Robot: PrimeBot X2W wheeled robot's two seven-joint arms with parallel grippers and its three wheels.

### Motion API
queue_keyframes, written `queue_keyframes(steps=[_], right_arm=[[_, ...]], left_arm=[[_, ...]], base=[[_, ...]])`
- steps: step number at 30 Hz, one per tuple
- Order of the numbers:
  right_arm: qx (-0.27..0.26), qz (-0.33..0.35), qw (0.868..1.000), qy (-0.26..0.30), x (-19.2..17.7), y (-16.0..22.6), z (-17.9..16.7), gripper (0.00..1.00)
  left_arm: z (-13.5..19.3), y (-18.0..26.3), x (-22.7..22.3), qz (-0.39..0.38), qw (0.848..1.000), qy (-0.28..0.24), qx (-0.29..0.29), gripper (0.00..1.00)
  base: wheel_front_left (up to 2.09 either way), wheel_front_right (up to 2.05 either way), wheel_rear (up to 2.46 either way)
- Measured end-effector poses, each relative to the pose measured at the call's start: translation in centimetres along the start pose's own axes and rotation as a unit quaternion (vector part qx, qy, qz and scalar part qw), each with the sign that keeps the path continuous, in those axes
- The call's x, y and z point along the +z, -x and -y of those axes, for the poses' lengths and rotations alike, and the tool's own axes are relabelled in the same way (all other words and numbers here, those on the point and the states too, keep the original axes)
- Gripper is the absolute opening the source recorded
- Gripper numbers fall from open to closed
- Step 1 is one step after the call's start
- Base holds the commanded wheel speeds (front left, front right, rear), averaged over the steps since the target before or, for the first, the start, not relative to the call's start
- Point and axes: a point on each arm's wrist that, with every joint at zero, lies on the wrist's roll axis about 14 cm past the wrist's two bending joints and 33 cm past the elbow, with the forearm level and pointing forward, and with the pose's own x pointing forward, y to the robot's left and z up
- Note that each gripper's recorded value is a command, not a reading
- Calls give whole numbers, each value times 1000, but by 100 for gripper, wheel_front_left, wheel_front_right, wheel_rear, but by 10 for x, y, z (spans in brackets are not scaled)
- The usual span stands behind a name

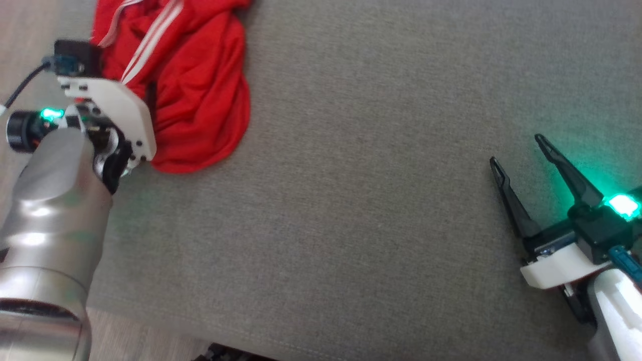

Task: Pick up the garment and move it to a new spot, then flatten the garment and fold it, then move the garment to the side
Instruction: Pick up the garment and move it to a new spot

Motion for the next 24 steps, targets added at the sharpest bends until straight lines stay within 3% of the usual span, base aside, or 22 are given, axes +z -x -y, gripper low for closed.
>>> queue_keyframes(steps=[2, 3, 4, 10, 14, 17, 20, 24], right_arm=[[-2, 0, 1000, -1, -1, 0, 2, 100], [-3, 0, 1000, 1, -2, -1, 3, 100], [-3, -1, 1000, 2, -4, -1, 3, 100], [0, 0, 1000, 13, -1, 1, 1, 100], [2, -2, 1000, 15, 3, 6, -7, 100], [8, 3, 1000, 7, 12, 12, -24, 100], [3, 20, 1000, -14, 29, 20, -38, 100], [-15, 43, 998, -44, 52, 38, -52, 100]], left_arm=[[3, -4, -3, -3, 1000, 6, -5, 100], [6, -7, -1, 4, 1000, 18, -11, 31], [8, -10, 0, 7, 1000, 21, -15, 0], [2, 0, 30, 91, 996, -13, -20, 0], [-15, 29, 77, 183, 982, -45, -7, 0], [-12, 65, 128, 267, 961, -73, -14, 0], [7, 112, 178, 363, 929, -58, -47, 0], [39, 167, 211, 435, 893, -59, -103, 0]], base=[[0, 0, 0], [0, 0, 0], [0, 0, 0], [0, 0, 0], [0, 0, 0], [0, 0, 0], [0, 0, 0], [0, 0, 0]])
